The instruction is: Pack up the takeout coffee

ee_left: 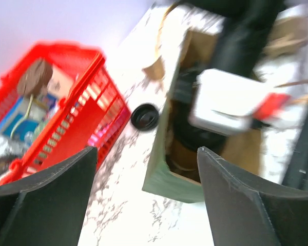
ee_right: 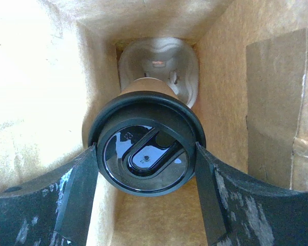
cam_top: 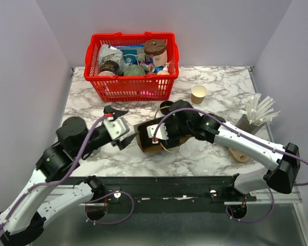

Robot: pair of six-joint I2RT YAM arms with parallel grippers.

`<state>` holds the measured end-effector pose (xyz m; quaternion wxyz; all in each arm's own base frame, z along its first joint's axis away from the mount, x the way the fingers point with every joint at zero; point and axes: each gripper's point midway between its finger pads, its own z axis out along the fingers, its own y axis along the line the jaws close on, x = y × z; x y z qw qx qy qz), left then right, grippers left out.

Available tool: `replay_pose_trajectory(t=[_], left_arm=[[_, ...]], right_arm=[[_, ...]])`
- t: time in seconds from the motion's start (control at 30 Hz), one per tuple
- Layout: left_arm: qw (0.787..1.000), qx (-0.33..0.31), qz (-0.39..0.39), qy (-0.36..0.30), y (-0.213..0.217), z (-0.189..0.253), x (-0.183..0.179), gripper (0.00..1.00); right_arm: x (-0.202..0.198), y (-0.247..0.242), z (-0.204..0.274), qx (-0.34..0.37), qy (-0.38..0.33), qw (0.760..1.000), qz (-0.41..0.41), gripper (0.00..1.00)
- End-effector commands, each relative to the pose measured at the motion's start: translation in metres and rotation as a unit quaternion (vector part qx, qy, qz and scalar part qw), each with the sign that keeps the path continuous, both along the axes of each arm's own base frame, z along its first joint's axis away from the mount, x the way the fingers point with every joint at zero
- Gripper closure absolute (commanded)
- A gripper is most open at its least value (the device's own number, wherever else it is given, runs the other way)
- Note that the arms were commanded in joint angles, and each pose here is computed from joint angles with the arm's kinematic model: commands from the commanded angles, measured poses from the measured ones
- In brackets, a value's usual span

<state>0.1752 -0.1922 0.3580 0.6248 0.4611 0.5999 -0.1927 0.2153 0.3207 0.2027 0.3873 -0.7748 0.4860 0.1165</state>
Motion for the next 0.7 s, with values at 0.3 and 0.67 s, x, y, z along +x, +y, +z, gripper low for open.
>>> replay_pose_trajectory(t=[0.3,0.67], left_arm=[[0.992,0.023,-0.024,0.123,-0.015,-0.052,-0.011,0.11],[0.982,-0.052,0.1,0.153,0.002,-0.027,0.054,0.13]], right_arm=[[0.026,0.011,-0.006,-0.031,-0.029,0.999,-0.01,0.99],[0.029,0.016,-0.019,-0.022,-0.044,0.999,-0.008,0.99]])
